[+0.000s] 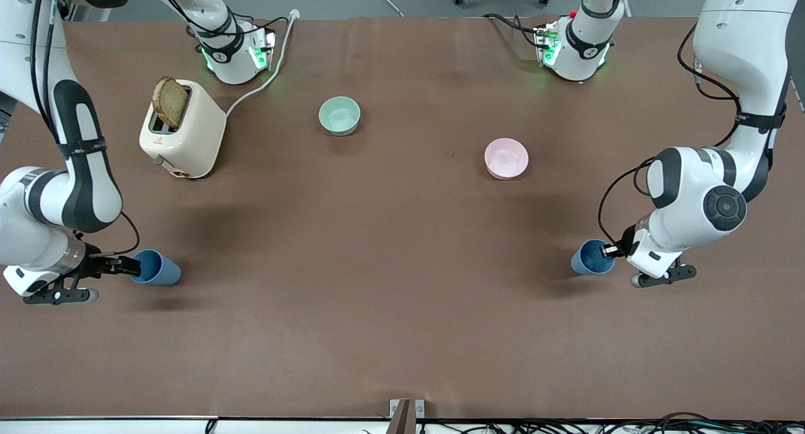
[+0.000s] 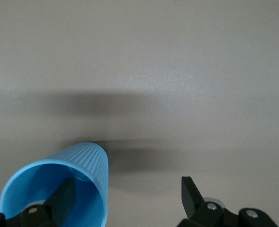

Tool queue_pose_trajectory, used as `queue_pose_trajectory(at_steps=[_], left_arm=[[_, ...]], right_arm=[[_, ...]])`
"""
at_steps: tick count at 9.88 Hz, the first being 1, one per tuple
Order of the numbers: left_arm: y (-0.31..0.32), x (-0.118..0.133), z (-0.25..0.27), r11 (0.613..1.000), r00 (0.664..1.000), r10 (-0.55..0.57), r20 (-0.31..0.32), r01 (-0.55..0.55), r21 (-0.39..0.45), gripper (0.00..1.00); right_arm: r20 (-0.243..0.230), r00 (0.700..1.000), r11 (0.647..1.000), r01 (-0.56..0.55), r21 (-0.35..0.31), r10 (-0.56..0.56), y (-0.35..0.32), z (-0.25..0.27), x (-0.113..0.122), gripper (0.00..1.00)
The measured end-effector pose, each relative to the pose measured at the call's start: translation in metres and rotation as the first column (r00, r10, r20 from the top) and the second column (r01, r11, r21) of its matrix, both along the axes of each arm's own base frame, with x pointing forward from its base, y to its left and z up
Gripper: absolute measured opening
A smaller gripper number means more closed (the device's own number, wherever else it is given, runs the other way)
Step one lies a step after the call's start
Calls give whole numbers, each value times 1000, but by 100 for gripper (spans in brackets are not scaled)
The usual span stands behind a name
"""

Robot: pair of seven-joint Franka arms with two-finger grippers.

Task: Stack blue cups with both arms

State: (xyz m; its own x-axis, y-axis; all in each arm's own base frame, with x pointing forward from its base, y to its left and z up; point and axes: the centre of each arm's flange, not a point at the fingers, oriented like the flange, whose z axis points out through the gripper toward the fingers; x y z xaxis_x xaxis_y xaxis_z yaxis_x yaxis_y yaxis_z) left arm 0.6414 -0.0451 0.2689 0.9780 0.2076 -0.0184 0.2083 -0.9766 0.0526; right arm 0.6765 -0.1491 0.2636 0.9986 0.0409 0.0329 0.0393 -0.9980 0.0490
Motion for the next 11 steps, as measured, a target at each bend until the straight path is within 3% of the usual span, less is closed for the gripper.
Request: queue_pose_trajectory(at_steps=[2,4,7,9,11], left_arm=[[-55,-2,31,996,997,77,7,-77,-36,4],[-163,-23,67,984,989,151,1,-150,-94,4],[-330,-87,70,965,972,229,-52,-234,-117,4],[-392,-110,51,960,966,240,-92,-251,-123,4],[-428,-119,21,958,961,256,-106,-267,-101,4]], right_arm=[[5,1000,1000,2,6,-2,2,-14,1,86],[6,1000,999,18,28,-18,5,-17,1,55],[15,999,999,28,47,-28,8,-12,4,11],[-6,1000,998,21,57,-21,13,17,10,6],[20,998,996,62,69,-64,34,92,16,6]])
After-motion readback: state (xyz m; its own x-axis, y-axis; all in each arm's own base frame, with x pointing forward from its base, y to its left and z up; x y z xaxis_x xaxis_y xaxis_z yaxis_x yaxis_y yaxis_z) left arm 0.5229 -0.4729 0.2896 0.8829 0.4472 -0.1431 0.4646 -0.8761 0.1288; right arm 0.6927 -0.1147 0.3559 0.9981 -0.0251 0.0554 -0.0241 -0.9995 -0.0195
